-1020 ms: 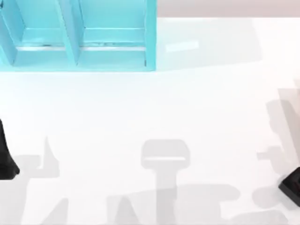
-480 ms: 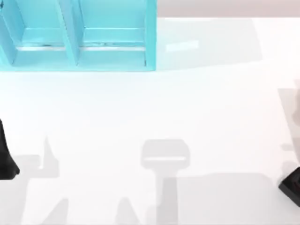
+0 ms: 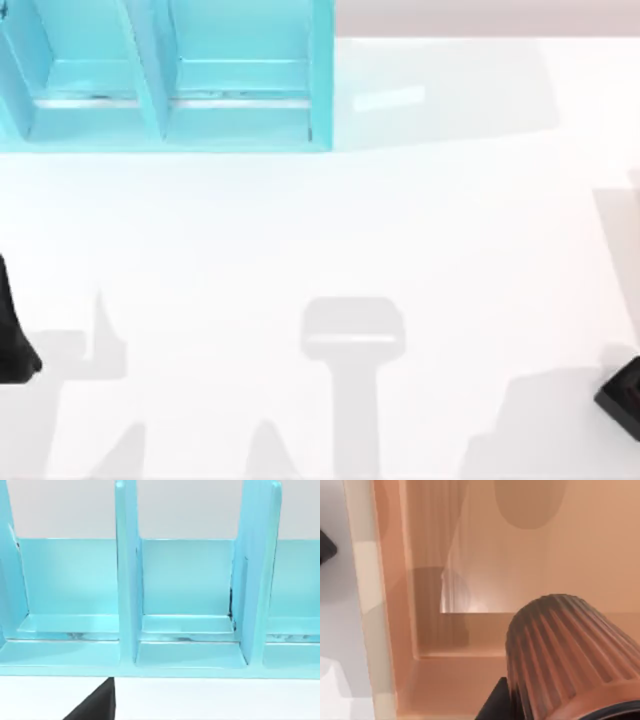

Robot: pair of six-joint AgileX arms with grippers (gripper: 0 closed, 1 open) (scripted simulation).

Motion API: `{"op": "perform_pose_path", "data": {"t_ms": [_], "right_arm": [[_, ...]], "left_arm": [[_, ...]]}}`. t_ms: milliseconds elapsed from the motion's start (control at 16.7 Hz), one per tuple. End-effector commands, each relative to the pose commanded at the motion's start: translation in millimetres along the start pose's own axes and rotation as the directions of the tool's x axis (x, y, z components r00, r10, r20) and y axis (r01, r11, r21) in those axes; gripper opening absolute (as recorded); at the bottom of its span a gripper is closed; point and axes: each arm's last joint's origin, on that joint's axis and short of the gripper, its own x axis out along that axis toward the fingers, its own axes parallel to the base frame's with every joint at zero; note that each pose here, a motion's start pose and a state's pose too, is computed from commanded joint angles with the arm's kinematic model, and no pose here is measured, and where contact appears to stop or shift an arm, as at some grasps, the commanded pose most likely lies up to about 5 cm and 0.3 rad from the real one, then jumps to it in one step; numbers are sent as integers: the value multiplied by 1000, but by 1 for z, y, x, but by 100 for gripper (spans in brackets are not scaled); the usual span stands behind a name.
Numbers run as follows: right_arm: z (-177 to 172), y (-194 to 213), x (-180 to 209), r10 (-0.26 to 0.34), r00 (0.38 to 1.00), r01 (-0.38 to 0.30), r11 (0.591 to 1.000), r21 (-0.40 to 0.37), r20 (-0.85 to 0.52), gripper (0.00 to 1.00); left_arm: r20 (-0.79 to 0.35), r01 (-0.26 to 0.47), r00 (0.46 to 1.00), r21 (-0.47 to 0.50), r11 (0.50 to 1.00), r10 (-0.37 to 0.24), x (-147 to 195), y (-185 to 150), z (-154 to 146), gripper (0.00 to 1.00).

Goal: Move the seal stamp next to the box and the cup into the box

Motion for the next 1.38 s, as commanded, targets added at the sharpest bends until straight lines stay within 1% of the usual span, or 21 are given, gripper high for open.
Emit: {"op": "perform_pose_path", "data": {"t_ms": [180, 300, 720, 960, 1140, 1380], "right_arm": [[-7, -30, 2, -12, 1000, 12, 1000, 0, 12, 0], [-11, -40, 2, -22, 999, 22, 1000, 0, 24, 0], [-11, -39, 5, -18, 999, 18, 1000, -1, 27, 0], [-10, -38, 23, 0, 1000, 0, 1000, 18, 5, 0], [-9, -41, 40, -16, 1000, 17, 1000, 24, -14, 0], [-10, -42, 60, -31, 1000, 31, 1000, 6, 6, 0]], "left_arm": [[0, 0, 1000, 0, 1000, 0, 0, 0, 0, 100], [0, 0, 1000, 0, 1000, 0, 0, 0, 0, 100], [0, 0, 1000, 0, 1000, 0, 0, 0, 0, 100], [0, 0, 1000, 0, 1000, 0, 0, 0, 0, 100], [0, 0, 1000, 0, 1000, 0, 0, 0, 0, 100], [0, 0, 1000, 0, 1000, 0, 0, 0, 0, 100]]}}
